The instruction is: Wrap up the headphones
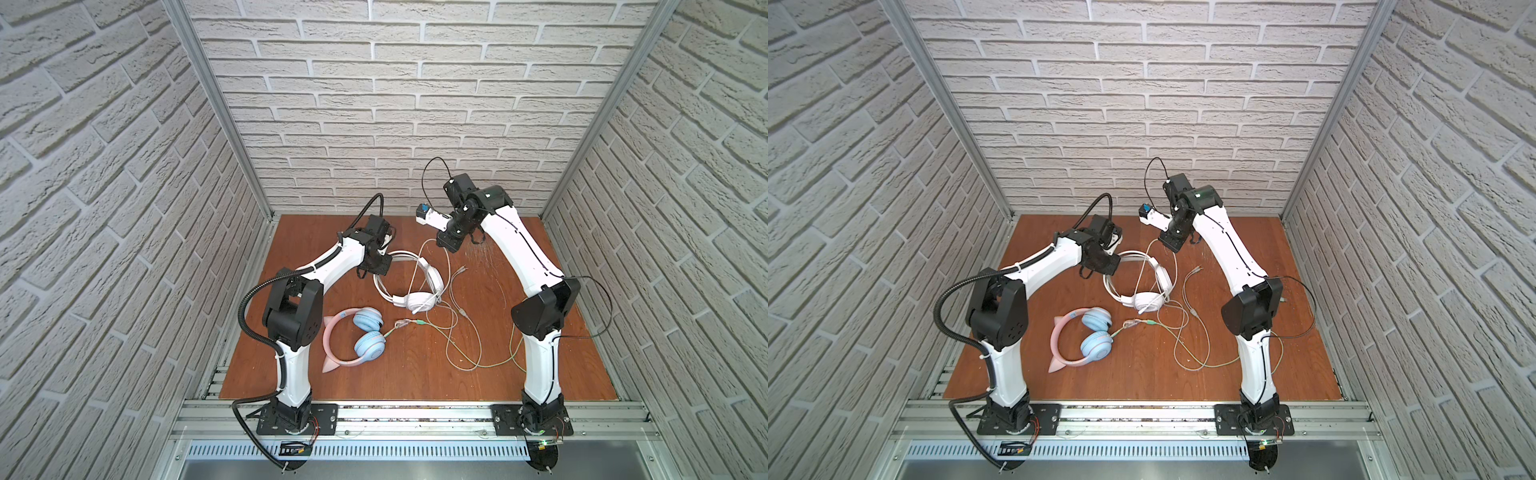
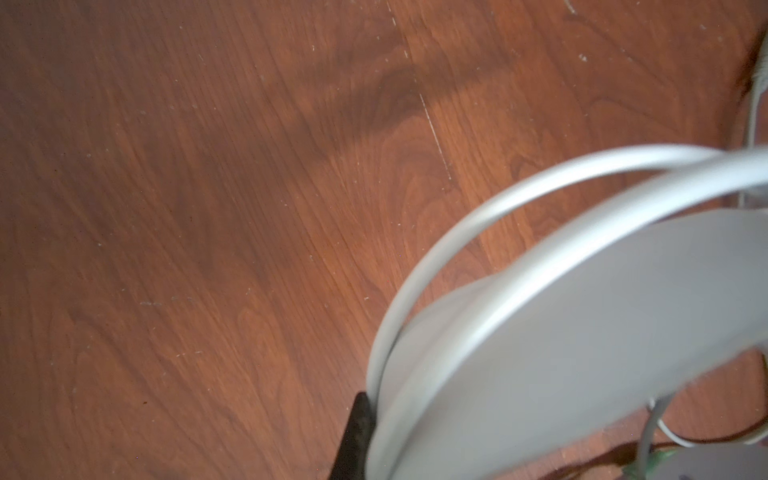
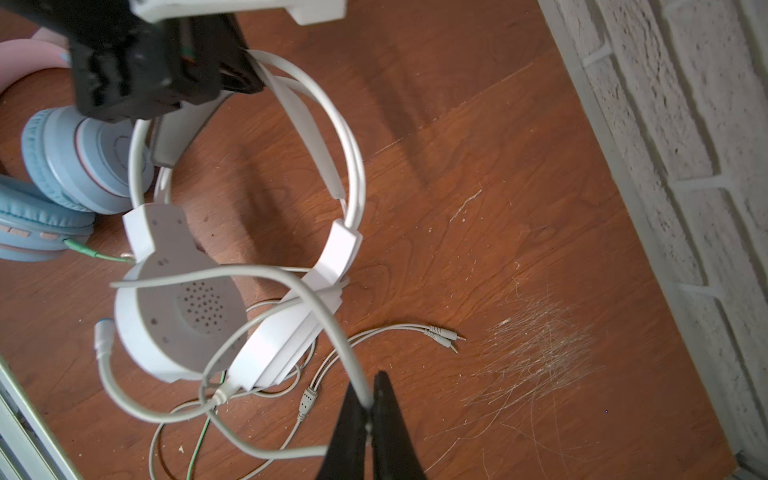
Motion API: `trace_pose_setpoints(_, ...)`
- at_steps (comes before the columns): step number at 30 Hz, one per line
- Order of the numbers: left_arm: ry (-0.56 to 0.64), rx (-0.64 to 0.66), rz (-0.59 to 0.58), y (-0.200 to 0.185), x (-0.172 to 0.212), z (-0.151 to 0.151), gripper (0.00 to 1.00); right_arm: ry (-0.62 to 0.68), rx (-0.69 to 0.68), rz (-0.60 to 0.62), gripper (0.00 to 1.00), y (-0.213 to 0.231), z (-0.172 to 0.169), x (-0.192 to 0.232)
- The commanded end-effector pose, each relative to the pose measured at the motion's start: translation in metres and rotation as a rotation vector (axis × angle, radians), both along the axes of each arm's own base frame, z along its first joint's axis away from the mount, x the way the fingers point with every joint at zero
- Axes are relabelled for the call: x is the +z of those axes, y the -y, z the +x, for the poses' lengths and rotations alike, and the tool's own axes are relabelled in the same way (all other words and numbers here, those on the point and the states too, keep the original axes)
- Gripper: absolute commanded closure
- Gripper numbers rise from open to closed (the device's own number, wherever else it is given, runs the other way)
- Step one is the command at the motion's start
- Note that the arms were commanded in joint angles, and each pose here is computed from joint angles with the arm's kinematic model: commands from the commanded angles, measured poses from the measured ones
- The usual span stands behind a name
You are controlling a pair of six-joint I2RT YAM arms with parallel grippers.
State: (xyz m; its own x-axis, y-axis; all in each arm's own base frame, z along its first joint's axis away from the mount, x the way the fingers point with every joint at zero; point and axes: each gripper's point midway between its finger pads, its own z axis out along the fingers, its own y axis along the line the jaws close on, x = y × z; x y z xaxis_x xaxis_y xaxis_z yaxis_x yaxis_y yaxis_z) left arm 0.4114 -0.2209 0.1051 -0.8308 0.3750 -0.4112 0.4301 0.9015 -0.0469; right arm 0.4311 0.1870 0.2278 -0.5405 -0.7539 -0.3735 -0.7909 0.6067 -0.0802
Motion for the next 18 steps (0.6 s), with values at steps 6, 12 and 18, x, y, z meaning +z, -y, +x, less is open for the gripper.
trace_pose_setpoints(6,0.061,-0.085,-0.137,0.021,0.035,-0.007,1.00,-0.028,-0.189,0.090,0.95,-0.005,0.041,-0.043)
trace_pose_setpoints(12,0.076,-0.089,-0.109,0.012,0.039,-0.012,1.00,-0.097,-0.210,0.084,0.95,-0.003,0.042,-0.071)
trace_pose_setpoints(18,0.072,-0.036,-0.062,-0.006,0.037,-0.006,1.00,-0.108,-0.201,0.115,0.95,-0.004,0.035,-0.065)
